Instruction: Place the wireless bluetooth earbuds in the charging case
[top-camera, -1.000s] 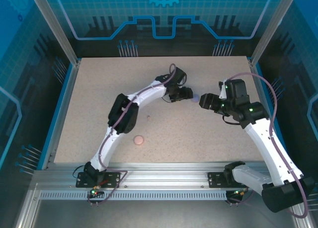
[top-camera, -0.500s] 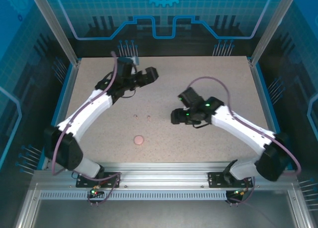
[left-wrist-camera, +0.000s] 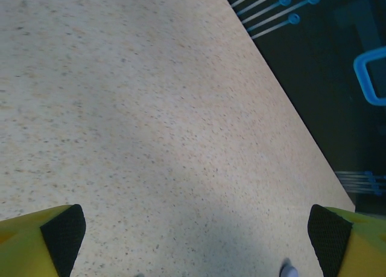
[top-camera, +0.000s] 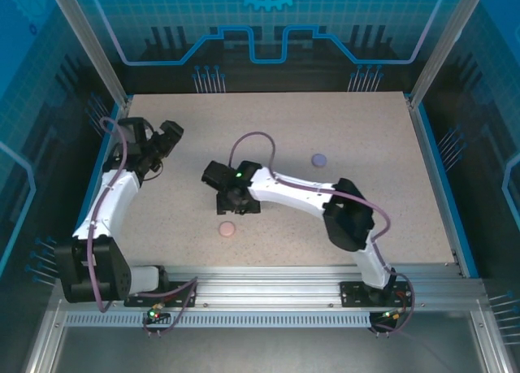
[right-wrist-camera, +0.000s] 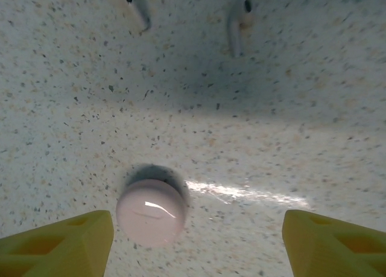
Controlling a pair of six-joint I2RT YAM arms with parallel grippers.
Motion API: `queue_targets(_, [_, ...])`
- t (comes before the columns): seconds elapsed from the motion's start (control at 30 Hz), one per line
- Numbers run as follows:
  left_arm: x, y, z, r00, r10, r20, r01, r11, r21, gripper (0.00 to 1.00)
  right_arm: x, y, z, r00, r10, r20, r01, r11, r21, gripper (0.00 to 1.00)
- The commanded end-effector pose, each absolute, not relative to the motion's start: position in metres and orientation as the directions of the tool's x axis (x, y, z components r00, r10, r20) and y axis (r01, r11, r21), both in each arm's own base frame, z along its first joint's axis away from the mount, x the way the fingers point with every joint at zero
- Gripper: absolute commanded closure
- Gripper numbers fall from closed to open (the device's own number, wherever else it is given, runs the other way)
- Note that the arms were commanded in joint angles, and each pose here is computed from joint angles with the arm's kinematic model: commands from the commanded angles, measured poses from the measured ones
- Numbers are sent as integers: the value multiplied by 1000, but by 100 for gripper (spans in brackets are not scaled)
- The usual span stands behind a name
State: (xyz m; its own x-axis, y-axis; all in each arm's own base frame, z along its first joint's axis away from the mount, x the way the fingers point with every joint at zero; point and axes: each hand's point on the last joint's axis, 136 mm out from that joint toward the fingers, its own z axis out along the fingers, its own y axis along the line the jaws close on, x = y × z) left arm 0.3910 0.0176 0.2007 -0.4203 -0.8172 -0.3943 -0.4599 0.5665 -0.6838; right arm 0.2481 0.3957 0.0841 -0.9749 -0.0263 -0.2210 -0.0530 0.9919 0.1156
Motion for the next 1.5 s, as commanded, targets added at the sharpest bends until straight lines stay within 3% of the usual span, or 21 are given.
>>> queue_targets(0.0, [386,17,201,-414,-844,-339,-459,516,-724,1,236,397,75,-985,38,-168,29,998,55,25])
queue_targets(0.5, [389,18,201,-407,-852,-329,-438,499,-748,1,216,426,26,-997,2,-78,5,999,-33,27])
queue_targets(0.93, [391,17,196,-410,-854,-319,-433,490,-756,1,206,424,14,-999,7,-54,9,999,-50,33])
queue_targets(1.23, [390,15,196,-417,-850,-321,-426,495,-757,1,201,425,6,-999,19,-29,20,999,-32,40])
queue_targets(1.47, [391,12,201,-422,-843,-332,-393,500,-771,1,206,421,12,-998,25,-53,26,1000,-9,55])
